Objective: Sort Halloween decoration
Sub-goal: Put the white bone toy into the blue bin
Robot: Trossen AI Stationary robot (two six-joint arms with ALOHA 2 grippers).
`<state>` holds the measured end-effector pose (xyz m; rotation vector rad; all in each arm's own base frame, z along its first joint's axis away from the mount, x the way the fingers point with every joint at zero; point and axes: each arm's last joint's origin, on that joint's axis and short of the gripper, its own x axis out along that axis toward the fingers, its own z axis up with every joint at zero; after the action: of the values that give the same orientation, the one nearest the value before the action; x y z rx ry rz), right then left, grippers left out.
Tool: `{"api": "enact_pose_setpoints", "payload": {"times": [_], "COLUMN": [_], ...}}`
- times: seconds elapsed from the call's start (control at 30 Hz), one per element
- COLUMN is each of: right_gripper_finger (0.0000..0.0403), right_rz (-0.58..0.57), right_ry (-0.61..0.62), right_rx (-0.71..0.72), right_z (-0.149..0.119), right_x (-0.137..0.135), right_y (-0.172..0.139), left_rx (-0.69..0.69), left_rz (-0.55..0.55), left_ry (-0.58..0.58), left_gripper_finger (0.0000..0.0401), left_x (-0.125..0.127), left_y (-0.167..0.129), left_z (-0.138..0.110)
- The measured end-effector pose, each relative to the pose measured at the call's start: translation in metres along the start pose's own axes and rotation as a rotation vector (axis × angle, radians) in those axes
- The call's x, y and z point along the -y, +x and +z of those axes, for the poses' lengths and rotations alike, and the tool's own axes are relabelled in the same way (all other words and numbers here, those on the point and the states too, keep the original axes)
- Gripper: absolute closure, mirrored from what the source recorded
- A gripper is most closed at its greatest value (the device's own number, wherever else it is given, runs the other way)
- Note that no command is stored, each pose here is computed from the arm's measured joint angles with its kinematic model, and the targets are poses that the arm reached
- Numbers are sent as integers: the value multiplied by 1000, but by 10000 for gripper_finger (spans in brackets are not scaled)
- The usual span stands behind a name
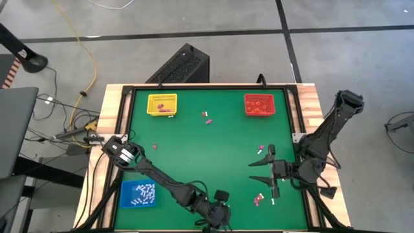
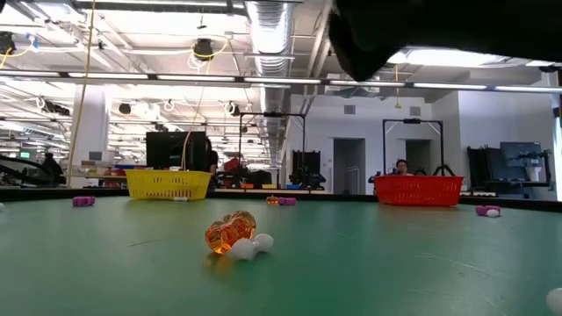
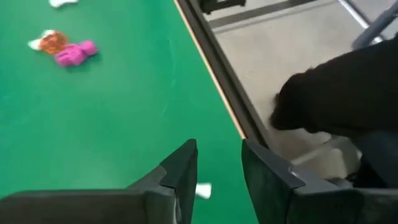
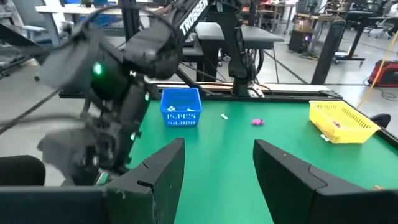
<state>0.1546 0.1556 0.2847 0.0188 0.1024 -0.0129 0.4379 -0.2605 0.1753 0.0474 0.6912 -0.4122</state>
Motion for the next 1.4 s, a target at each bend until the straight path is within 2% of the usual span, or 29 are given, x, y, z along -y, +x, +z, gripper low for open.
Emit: {"api": "enact_pose_setpoints", "payload": {"times": [0.1,0.2,0.47,0.77,1.0,1.2,1.4], "right_gripper_finger": [182,182,182,182,182,182,182], "right_rz": [-7,-17,-57,-90,-89,-83,-76], "right_ry": [-22,-41,-88,-105,-110,-98,-91], "right_rx": [7,23,28,24,16,8,4], "right_z": [1,4,6,6,5,4,3], "right_x": [1,3,10,16,16,15,14], "right_y": [1,3,8,13,14,13,12], "left_rx": [-39,-19,-61,-26,2,13,-65], "left_rz": [-1,0,-23,-91,-164,-159,-164], "left_ry": [19,85,355,496,512,495,455], "left_gripper_finger": [284,284,284,284,284,284,284], "left_x": [-4,-6,-9,-18,-22,-25,-29], "left_y": [7,7,10,10,32,31,31], "left_z": [-8,-6,-17,-13,-26,-23,-30]}}
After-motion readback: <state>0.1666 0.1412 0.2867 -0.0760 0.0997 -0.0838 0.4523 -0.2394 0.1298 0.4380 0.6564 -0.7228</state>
